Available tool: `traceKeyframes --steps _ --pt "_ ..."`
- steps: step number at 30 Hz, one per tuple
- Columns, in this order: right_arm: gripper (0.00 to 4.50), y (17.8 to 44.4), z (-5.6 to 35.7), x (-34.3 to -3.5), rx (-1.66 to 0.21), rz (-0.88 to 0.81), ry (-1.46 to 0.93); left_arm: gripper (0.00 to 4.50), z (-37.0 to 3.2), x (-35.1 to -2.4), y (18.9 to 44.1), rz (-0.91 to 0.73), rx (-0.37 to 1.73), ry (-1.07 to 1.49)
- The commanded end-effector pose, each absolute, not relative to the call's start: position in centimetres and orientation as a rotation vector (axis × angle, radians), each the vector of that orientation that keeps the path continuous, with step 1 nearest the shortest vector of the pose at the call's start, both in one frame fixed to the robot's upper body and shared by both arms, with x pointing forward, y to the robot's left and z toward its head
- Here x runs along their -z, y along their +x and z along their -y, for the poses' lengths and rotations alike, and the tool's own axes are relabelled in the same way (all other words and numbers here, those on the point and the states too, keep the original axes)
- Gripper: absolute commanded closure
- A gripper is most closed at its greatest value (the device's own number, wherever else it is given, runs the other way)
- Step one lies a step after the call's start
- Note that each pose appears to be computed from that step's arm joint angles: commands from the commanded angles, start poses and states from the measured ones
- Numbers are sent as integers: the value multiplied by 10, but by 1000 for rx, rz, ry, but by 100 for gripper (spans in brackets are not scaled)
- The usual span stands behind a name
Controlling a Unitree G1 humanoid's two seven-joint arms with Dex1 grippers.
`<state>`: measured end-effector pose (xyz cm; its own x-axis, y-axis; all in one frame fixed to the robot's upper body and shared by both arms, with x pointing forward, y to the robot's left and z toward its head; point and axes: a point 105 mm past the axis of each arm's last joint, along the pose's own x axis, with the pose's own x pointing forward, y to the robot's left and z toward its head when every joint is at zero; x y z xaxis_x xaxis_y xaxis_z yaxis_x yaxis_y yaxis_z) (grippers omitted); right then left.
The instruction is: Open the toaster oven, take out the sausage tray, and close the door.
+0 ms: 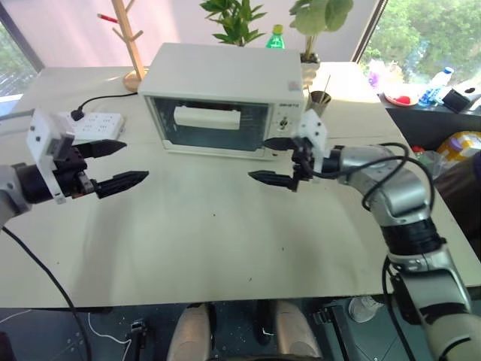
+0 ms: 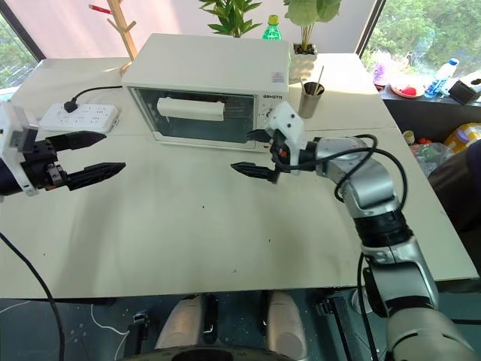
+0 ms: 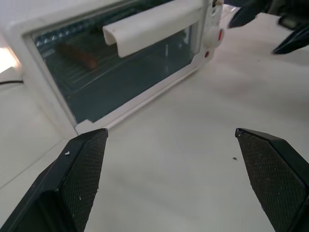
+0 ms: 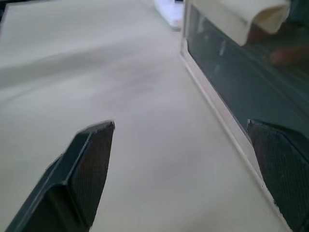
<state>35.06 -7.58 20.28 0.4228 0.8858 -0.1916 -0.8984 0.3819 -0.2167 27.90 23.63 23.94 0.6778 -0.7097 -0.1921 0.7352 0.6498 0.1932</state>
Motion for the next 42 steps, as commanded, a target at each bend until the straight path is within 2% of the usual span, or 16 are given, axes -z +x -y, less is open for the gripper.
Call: traceKeyframes --steps 1,6,15,19,28,36,39,40,42 --pt "4 365 64 -214 -1113 12 -334 0 -232 -255 275 -72 843 303" --pt "4 379 46 -219 -1113 43 -325 0 -238 -259 273 -72 826 317" --pt "4 376 27 -234 -1168 108 -317 0 -246 -257 277 -69 795 327" --pt "4 364 21 -242 -1225 121 -285 0 -247 -258 281 -59 789 320" --pt "4 319 20 -229 -1404 94 -315 0 -235 -263 308 -23 812 286" --pt "4 310 19 -219 -1387 47 -256 0 -215 -283 324 37 883 225" --pt "0 308 21 -214 -1370 32 -232 89 -212 -292 333 56 894 208" --pt "0 308 21 -213 -1365 28 -227 131 -212 -293 336 58 899 206" --pt "0 306 21 -209 -1354 18 -212 245 -212 -293 346 46 895 236"
